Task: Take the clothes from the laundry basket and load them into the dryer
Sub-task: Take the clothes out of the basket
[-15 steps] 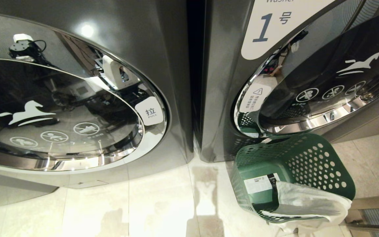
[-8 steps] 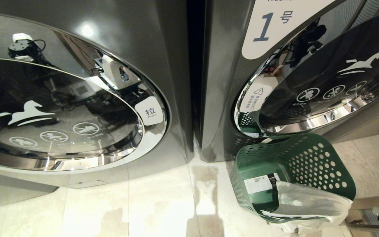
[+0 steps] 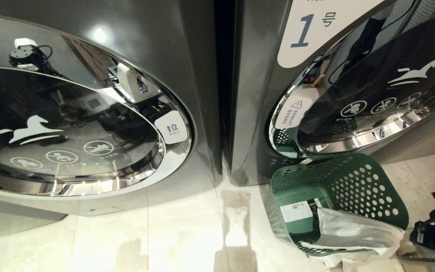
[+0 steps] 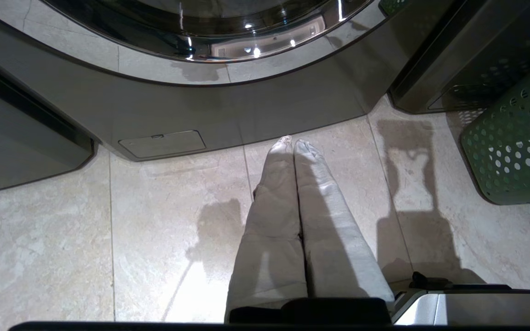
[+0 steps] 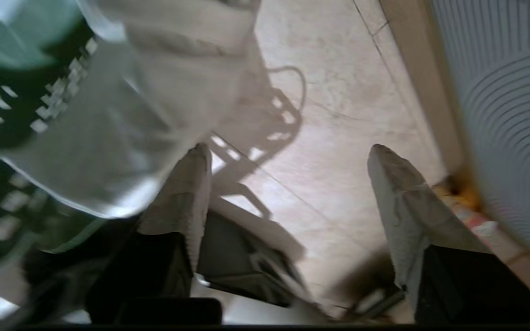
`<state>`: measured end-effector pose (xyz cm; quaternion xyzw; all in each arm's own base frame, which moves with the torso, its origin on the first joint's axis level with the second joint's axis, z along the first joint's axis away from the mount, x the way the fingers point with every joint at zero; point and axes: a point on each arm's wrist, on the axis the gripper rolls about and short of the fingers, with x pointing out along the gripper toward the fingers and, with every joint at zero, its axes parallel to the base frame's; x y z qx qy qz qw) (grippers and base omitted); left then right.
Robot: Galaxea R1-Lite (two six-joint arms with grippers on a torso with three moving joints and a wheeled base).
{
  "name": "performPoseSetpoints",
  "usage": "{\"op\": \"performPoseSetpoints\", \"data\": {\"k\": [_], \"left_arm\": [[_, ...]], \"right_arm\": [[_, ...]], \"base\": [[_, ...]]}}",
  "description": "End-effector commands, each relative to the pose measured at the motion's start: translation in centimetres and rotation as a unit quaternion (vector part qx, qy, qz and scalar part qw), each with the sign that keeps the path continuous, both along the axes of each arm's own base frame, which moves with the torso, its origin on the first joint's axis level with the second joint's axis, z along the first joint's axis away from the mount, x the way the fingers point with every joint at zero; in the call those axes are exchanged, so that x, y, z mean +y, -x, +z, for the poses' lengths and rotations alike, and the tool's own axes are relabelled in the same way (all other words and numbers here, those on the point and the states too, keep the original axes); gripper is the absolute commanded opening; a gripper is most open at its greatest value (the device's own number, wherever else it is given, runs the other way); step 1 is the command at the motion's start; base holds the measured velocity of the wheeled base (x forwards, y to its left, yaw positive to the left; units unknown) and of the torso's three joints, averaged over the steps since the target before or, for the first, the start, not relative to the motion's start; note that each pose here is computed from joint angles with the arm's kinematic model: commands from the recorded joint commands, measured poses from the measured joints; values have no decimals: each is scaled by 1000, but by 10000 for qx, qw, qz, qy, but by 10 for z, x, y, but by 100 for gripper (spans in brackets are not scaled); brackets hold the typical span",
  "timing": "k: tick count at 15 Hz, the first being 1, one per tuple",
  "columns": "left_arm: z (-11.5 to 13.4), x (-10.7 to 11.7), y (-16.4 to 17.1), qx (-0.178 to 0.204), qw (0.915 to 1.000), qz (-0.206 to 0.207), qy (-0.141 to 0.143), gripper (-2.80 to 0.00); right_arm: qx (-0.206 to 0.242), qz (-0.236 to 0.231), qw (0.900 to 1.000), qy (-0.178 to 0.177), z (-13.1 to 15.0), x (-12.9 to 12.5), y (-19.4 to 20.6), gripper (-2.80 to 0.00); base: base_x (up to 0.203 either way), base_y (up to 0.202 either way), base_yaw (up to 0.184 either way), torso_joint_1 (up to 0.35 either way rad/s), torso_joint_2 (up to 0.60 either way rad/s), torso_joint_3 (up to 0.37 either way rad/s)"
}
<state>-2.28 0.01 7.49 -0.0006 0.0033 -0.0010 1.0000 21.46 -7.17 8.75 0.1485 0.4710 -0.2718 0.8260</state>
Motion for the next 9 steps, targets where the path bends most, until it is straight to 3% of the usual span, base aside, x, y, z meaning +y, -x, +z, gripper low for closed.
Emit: {"op": "performPoseSetpoints", "data": {"k": [1,4,9], "left_arm": [[0,0,0,-2,10000,2,1,-280],[0,0,0,-2,10000,2,1,-280],[0,0,0,-2,10000,2,1,-280]], "right_arm": [[317,281,9991,66,-9,-11,-1,0],[179,796,9963,-288,-12,-31,-11,0],[-155,1663,9846,-517,-17,-55,-49,0]], "base": [[0,0,0,0,0,0],[0,0,0,0,0,0],[0,0,0,0,0,0]]}}
